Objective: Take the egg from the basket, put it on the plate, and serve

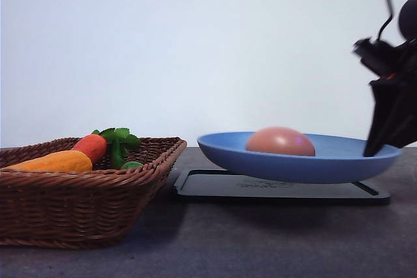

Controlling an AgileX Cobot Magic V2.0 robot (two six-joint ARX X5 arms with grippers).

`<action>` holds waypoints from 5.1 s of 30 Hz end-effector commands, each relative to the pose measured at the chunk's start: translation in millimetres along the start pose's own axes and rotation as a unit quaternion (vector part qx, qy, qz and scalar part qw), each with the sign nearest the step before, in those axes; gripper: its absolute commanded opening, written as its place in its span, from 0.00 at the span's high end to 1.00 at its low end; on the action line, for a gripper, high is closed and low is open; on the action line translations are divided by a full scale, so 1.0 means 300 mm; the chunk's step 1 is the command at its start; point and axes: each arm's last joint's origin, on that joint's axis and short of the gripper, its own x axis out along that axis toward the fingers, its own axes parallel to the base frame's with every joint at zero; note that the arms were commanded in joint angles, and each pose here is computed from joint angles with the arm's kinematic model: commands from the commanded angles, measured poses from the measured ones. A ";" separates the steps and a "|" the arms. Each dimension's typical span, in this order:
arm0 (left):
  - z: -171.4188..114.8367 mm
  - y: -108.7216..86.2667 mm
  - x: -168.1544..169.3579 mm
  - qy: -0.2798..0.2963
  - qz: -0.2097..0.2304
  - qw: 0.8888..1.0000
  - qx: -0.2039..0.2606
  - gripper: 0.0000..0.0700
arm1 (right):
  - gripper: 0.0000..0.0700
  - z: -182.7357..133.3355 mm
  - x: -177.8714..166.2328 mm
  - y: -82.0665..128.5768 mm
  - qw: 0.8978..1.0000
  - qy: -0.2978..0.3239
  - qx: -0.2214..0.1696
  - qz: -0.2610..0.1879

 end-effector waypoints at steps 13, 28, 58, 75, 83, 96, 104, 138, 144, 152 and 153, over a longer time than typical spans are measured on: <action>-0.028 0.002 -0.236 -0.080 0.053 0.995 -0.012 0.49 | 1.00 0.300 0.168 -0.082 1.000 0.007 0.002 0.001; -0.026 0.008 -0.223 -0.073 0.054 0.996 -0.010 0.49 | 0.65 0.321 0.154 -0.078 1.000 -0.017 -0.003 -0.022; -0.213 0.323 -0.119 -0.118 0.252 0.949 -0.151 1.00 | 1.00 -0.177 -0.285 0.426 0.882 -0.326 -0.278 -0.193; -0.541 0.220 -0.042 -0.220 0.265 0.918 -0.198 1.00 | 1.00 -0.434 -0.085 0.209 0.823 -0.487 -0.242 -0.165; -0.538 0.221 -0.042 -0.224 0.265 0.917 -0.196 1.00 | 1.00 -0.431 -0.089 0.212 0.819 -0.495 -0.242 -0.163; -0.574 0.164 -0.106 -0.221 0.307 0.914 -0.150 1.00 | 1.00 -0.428 -0.096 0.218 0.813 -0.506 -0.241 -0.156; -0.704 0.113 -0.164 -0.297 0.397 0.863 -0.094 1.00 | 1.00 -0.428 -0.096 0.218 0.813 -0.506 -0.241 -0.156; -0.943 0.170 -0.016 -0.254 0.429 0.846 -0.187 1.00 | 1.00 -0.428 -0.096 0.218 0.813 -0.506 -0.241 -0.156; -0.944 0.169 -0.016 -0.254 0.429 0.846 -0.187 1.00 | 1.00 -0.428 -0.096 0.218 0.814 -0.506 -0.241 -0.156; -0.943 0.170 -0.016 -0.254 0.429 0.846 -0.187 1.00 | 1.00 -0.429 -0.096 0.217 0.814 -0.505 -0.241 -0.156; -0.943 0.170 -0.016 -0.254 0.429 0.846 -0.187 1.00 | 1.00 -0.433 -0.098 0.216 0.814 -0.504 -0.242 -0.157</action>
